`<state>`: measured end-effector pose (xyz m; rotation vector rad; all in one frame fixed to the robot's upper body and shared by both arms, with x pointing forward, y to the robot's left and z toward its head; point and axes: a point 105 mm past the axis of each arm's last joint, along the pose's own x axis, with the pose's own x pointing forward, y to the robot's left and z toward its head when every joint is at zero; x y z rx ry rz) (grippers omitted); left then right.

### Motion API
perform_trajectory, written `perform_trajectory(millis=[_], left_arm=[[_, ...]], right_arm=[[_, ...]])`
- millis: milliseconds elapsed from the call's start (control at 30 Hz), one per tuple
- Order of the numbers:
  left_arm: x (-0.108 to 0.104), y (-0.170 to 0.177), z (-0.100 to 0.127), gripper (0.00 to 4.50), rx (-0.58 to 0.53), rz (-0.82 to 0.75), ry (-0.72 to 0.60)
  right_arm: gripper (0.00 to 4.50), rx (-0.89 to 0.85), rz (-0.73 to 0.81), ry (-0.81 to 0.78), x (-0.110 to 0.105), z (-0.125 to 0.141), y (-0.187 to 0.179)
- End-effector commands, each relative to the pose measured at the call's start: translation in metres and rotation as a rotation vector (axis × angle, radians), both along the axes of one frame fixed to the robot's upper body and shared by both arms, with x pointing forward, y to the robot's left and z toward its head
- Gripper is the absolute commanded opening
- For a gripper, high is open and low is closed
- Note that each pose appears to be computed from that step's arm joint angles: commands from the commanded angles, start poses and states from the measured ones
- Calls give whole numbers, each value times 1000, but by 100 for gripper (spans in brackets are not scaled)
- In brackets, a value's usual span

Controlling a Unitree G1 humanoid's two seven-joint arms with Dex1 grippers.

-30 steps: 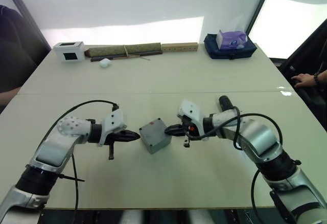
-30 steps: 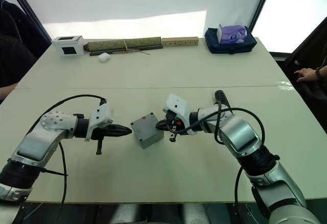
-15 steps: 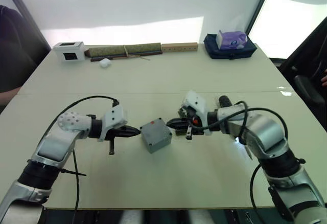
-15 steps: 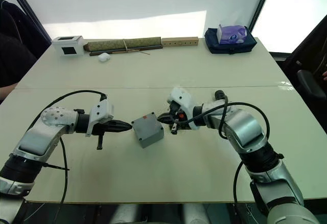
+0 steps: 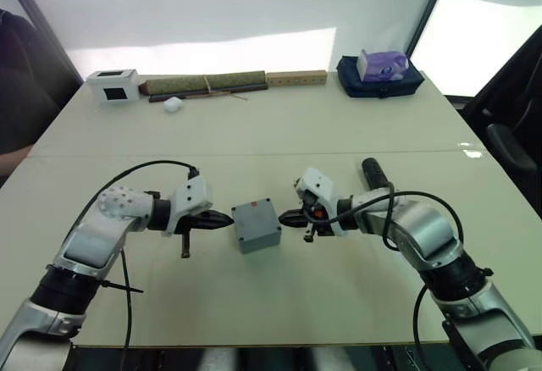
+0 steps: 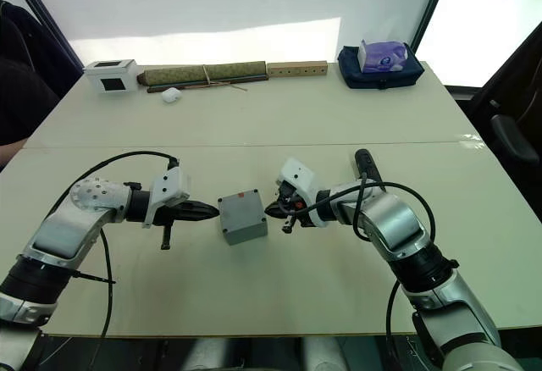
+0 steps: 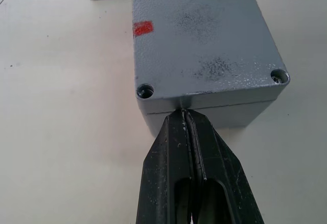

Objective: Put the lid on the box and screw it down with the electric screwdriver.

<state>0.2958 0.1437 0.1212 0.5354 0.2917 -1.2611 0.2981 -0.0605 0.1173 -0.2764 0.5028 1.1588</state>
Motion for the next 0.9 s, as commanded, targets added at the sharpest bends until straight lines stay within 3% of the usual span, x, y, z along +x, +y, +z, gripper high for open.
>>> perform_trajectory(millis=[33,600,900], left_arm=[[-2,-5,9,0,-13,-24,-39],[1,-4,11,0,-23,-5,-45],[-7,9,36,0,-63,25,-71]], right_arm=[[4,52,94,-16,-13,13,18],[4,33,87,-35,-17,13,13],[4,192,-57,-286,-1,56,-9]])
